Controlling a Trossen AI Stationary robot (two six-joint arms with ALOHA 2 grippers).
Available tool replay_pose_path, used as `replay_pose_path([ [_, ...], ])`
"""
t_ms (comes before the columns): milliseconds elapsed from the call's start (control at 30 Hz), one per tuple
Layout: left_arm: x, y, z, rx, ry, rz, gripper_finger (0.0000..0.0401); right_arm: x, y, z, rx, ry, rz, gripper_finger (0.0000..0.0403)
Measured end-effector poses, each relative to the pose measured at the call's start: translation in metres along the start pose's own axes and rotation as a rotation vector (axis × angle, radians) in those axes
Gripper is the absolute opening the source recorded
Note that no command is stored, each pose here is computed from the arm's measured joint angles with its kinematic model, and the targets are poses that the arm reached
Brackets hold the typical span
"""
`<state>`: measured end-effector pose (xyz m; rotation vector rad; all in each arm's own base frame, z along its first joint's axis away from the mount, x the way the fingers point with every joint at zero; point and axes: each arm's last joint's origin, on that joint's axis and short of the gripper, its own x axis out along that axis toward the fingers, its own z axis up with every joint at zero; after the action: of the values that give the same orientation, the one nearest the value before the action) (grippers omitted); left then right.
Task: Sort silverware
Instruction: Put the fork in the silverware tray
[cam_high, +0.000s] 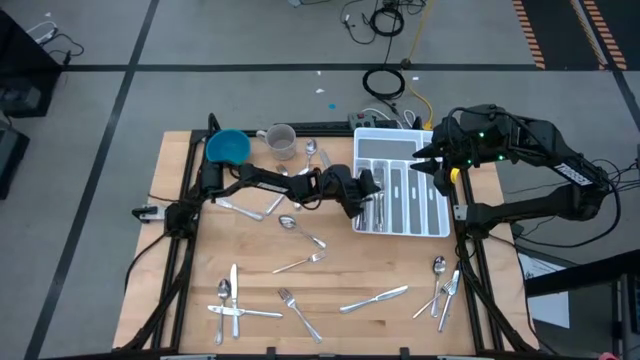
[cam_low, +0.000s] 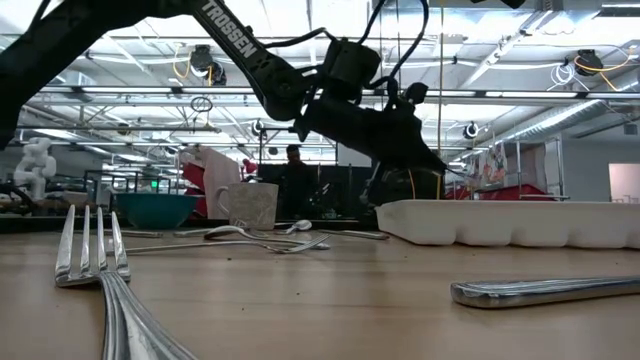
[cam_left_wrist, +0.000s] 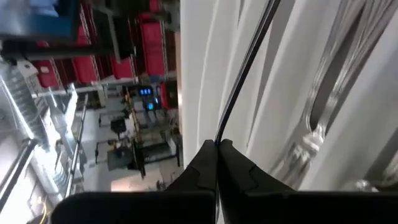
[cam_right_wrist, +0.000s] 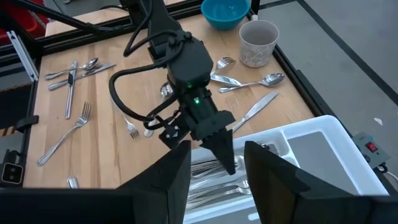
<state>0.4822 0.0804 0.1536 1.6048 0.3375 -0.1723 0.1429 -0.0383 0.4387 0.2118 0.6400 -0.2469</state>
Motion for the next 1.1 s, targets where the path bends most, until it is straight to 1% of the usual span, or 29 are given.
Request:
replay_pose_path([
  [133, 0.004, -0.005, 0.001, 0.000, -0.024, 0.012, 0.0001, 0.000, 0.000, 0.000, -0.008, 0.000, 0.000, 0.0144],
  [267, 0.015, -0.023, 0.000, -0.004, -0.001, -0.026, 0.0001, 0.000, 0.000, 0.000, -0.009, 0.000, 0.001, 0.0144],
  [367, 0.025, -0.032, -0.001, -0.004, 0.035, -0.040, 0.0001, 0.000, 0.000, 0.000, -0.009, 0.002, 0.001, 0.0144],
  [567, 0.037, -0.035, -0.002, -0.012, 0.050, -0.032, 0.0001, 0.000, 0.001, -0.001, -0.013, 0.010, 0.008, 0.0144],
  [800, 0.038, -0.033, -0.002, -0.102, 0.055, -0.033, 0.0017, 0.000, 0.005, -0.002, -0.038, 0.016, 0.032, 0.0144],
  [1100, 0.038, -0.034, 0.000, -0.105, 0.053, -0.045, 0.0022, 0.000, 0.007, -0.002, -0.049, 0.019, 0.040, 0.0144],
])
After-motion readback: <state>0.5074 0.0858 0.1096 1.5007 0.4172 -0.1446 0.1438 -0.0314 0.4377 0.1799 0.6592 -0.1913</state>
